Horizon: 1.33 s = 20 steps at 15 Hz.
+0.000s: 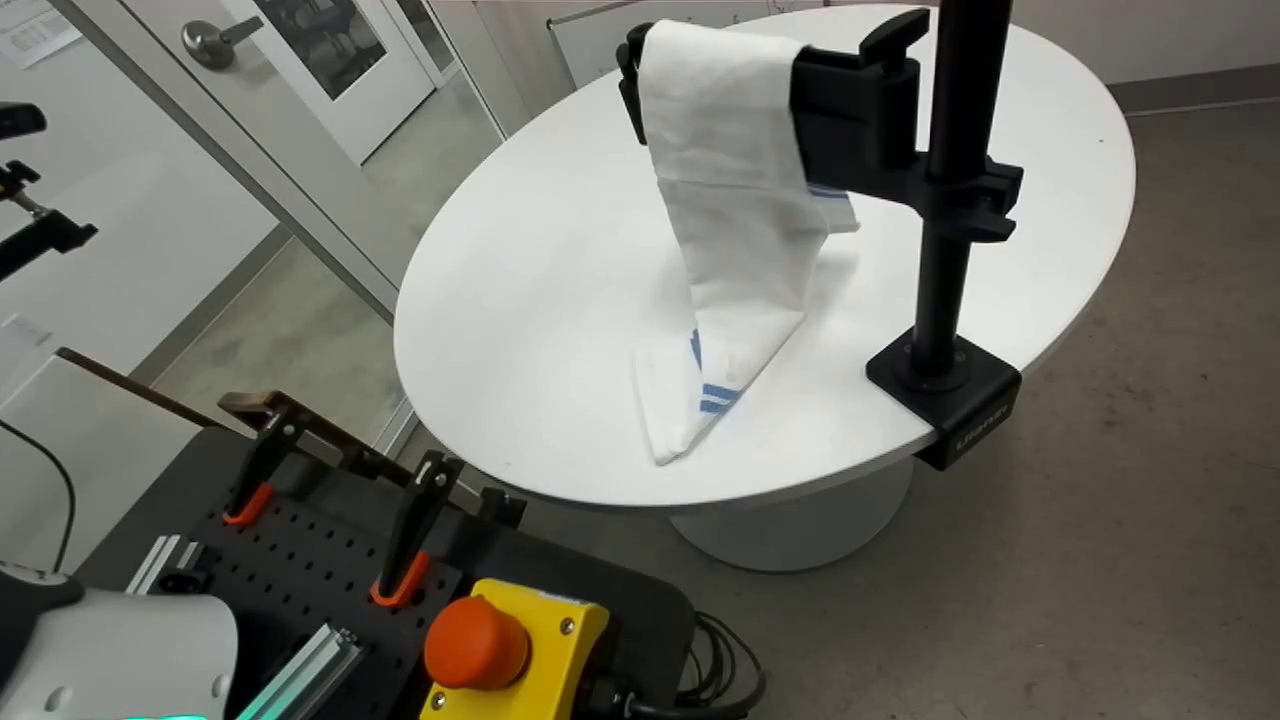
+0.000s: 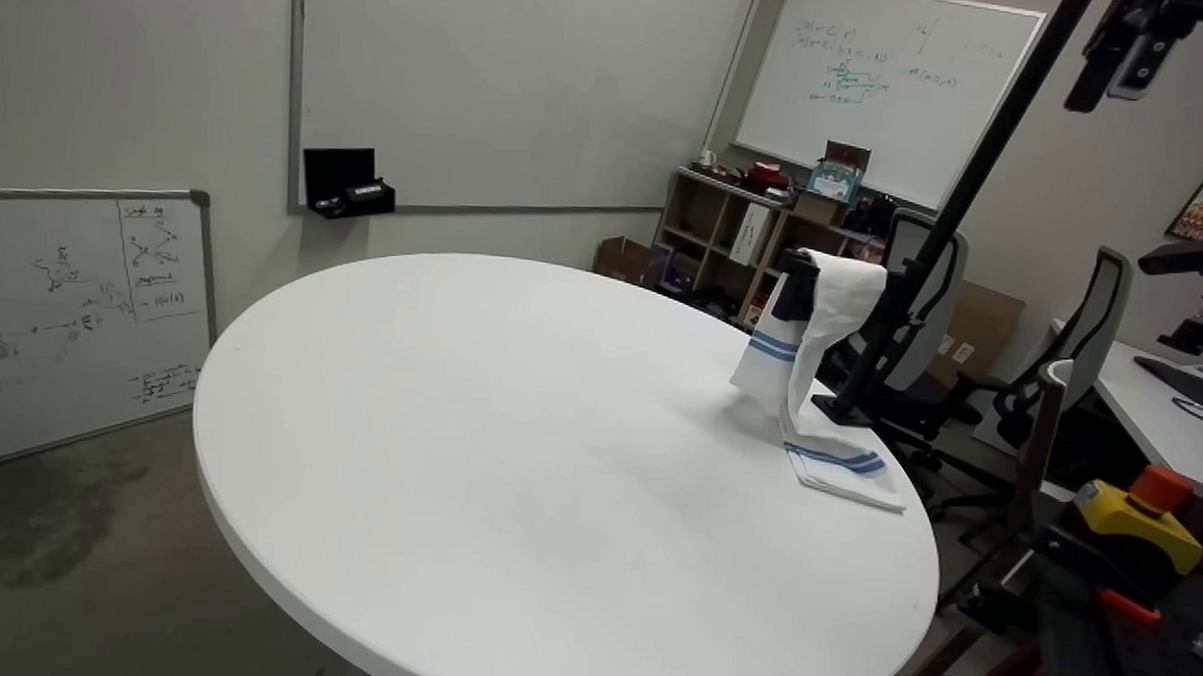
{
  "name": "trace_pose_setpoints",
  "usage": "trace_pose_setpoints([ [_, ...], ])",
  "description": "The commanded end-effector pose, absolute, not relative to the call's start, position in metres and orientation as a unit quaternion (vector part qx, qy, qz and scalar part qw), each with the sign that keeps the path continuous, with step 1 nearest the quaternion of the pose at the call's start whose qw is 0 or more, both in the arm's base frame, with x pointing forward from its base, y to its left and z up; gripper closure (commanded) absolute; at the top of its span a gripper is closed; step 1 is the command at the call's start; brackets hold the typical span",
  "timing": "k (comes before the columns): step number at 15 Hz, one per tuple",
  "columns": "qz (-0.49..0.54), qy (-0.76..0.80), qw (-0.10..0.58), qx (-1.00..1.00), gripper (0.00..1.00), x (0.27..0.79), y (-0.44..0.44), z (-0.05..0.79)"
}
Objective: Take the tea towel off the stand and place it on the table
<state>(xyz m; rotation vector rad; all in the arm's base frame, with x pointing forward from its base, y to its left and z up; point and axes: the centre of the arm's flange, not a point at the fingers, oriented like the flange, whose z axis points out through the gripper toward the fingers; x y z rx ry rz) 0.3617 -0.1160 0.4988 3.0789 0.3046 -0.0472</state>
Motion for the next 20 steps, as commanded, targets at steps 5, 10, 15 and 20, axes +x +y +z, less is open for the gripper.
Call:
trace_pose_setpoints([
  [5, -0.015, 0.098, 0.024, 0.995, 0.0, 0.362, -0.116, 0.499],
  [10, -0.015, 0.098, 0.024, 0.995, 0.0, 0.362, -0.116, 0.499],
  [15, -0.014, 0.095, 0.024, 0.995, 0.0, 0.363, -0.116, 0.499],
  [20, -0.009, 0.028, 0.006, 1.0, 0.0, 0.394, -0.126, 0.495],
])
